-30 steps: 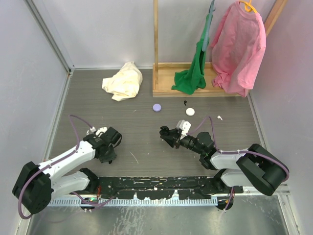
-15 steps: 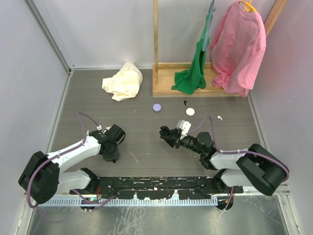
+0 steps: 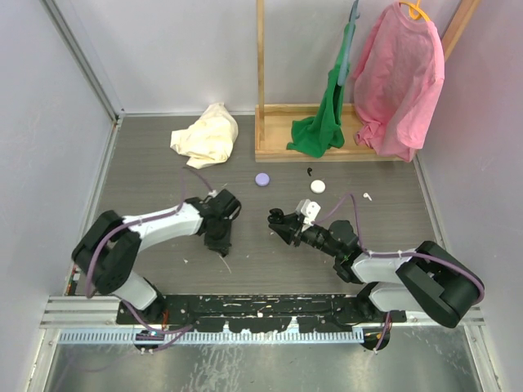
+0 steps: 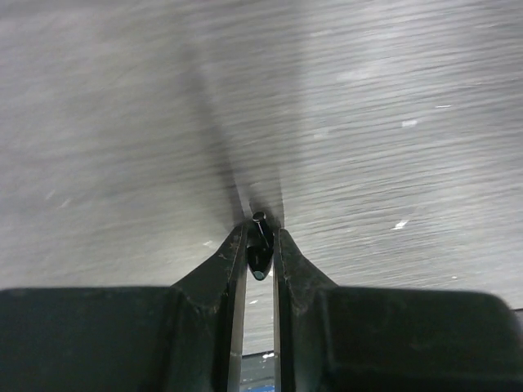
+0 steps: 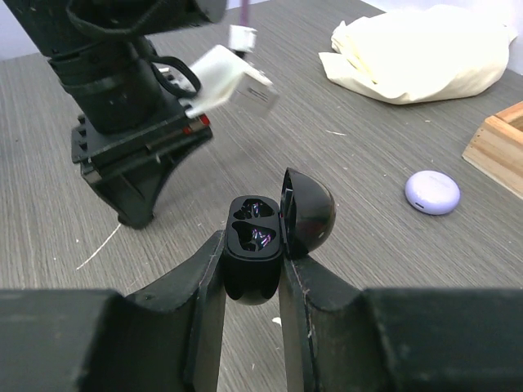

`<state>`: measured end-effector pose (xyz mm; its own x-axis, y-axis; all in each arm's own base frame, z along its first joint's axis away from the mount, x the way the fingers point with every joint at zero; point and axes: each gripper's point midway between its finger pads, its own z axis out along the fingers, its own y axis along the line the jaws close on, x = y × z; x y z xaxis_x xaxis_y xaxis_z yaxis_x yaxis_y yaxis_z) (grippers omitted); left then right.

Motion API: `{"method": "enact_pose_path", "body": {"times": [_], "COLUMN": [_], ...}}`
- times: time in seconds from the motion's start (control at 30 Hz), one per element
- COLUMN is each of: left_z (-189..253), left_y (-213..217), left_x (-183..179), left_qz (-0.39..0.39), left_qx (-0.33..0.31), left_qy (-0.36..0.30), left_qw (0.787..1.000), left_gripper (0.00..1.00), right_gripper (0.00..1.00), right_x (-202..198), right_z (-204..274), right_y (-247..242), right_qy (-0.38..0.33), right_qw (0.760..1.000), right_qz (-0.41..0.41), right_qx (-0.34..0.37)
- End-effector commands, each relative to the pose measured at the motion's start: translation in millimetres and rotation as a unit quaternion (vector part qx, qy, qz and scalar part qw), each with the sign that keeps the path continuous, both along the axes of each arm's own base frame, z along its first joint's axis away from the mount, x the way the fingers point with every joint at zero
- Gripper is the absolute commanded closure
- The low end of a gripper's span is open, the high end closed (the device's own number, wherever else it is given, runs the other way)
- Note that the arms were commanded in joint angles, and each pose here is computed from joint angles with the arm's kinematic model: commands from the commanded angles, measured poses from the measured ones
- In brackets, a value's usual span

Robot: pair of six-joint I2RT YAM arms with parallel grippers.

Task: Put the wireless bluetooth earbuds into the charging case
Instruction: Pick up the earbud from the center of the board.

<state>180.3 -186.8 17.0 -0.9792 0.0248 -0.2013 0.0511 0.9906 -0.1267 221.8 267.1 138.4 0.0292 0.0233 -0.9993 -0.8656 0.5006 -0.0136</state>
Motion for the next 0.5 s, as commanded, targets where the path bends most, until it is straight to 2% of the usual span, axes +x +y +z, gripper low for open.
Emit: {"method": "enact_pose_path", "body": {"times": [0.0,0.1,0.27,0.47], "left_z": [12.5,9.6,13.6,12.2], "left_y": [-47.0,-52.5,-50.2,-43.1], "left_x": [20.4,22.7,25.3,21.5], "left_qz": [-0.124,-0.150,-0.143,-0.138], "left_qx": [-0.028,-0.014,-0.007,0.003], "left_qy": [-0.036,-0.035,-0.046,-0.041], "left_qw": [0.991,0.988,0.989,0.990], "left_gripper": [0.87,0.82,0.67,0.59], "right_gripper": [0.99,0.99,0.99,0.99], "right_x": [7.2,9.3,9.4,10.0], "right_z": [19.3,17.5,17.2,16.5], "right_y": [-6.0,-9.0,-9.2,-9.1], "right_qy": [-0.036,-0.037,-0.040,-0.039], "right_qw": [0.999,0.999,0.999,0.999], "right_qz": [-0.024,-0.034,-0.035,-0.035], "right_qx": [0.018,0.014,0.011,0.010]}}
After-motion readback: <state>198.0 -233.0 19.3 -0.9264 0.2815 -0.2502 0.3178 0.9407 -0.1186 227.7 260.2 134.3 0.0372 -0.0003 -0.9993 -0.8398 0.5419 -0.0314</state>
